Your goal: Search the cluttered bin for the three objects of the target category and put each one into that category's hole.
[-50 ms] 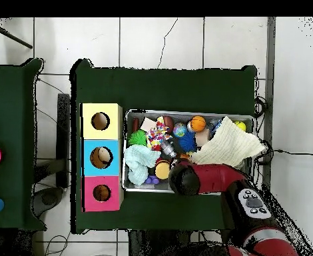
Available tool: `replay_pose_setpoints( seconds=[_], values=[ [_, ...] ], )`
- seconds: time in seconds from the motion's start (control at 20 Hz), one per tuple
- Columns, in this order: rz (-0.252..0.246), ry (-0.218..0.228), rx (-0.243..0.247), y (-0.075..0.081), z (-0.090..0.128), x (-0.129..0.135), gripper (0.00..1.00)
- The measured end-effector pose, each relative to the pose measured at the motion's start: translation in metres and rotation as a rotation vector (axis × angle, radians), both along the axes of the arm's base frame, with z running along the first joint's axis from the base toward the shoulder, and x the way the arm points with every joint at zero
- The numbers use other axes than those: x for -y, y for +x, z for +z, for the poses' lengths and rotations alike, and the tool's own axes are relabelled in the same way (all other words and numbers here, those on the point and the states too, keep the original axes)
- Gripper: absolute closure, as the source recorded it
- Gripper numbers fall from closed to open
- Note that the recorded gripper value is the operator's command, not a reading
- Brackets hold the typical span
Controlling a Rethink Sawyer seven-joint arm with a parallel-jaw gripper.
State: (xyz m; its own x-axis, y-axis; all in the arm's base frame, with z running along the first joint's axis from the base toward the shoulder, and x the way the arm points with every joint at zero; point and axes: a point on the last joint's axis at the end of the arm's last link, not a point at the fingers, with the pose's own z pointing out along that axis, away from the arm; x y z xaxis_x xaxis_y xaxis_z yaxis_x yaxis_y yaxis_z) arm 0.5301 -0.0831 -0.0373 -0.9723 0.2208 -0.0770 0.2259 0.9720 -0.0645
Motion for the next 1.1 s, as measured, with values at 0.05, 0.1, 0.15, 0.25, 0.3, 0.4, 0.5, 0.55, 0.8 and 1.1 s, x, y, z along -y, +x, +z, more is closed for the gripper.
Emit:
replay_pose_setpoints(
  seconds=[0.05, 0.1, 0.15, 0.25, 0.3, 0.4, 0.5, 0.55, 0.8, 1.1],
  values=[
    [-0.003, 0.000, -0.004, 0.002, 0.001, 0.000, 0.00],
    [-0.005, 0.000, -0.006, 0.003, 0.001, 0.000, 0.00],
    [-0.011, 0.000, -0.011, 0.005, 0.003, 0.000, 0.00],
    [-0.023, 0.001, -0.020, 0.008, 0.005, 0.000, 0.00],
    [-0.033, 0.001, -0.026, 0.009, 0.008, 0.001, 0.00],
    [-0.040, 0.001, -0.032, 0.010, 0.010, 0.001, 0.00],
    [-0.053, -0.001, -0.040, 0.013, 0.015, 0.003, 0.00],
    [-0.056, -0.002, -0.040, 0.014, 0.017, 0.004, 0.00],
    [-0.068, -0.005, -0.038, 0.021, 0.022, 0.006, 0.00],
    [-0.073, -0.010, -0.044, 0.024, 0.026, 0.006, 0.00]
  ],
)
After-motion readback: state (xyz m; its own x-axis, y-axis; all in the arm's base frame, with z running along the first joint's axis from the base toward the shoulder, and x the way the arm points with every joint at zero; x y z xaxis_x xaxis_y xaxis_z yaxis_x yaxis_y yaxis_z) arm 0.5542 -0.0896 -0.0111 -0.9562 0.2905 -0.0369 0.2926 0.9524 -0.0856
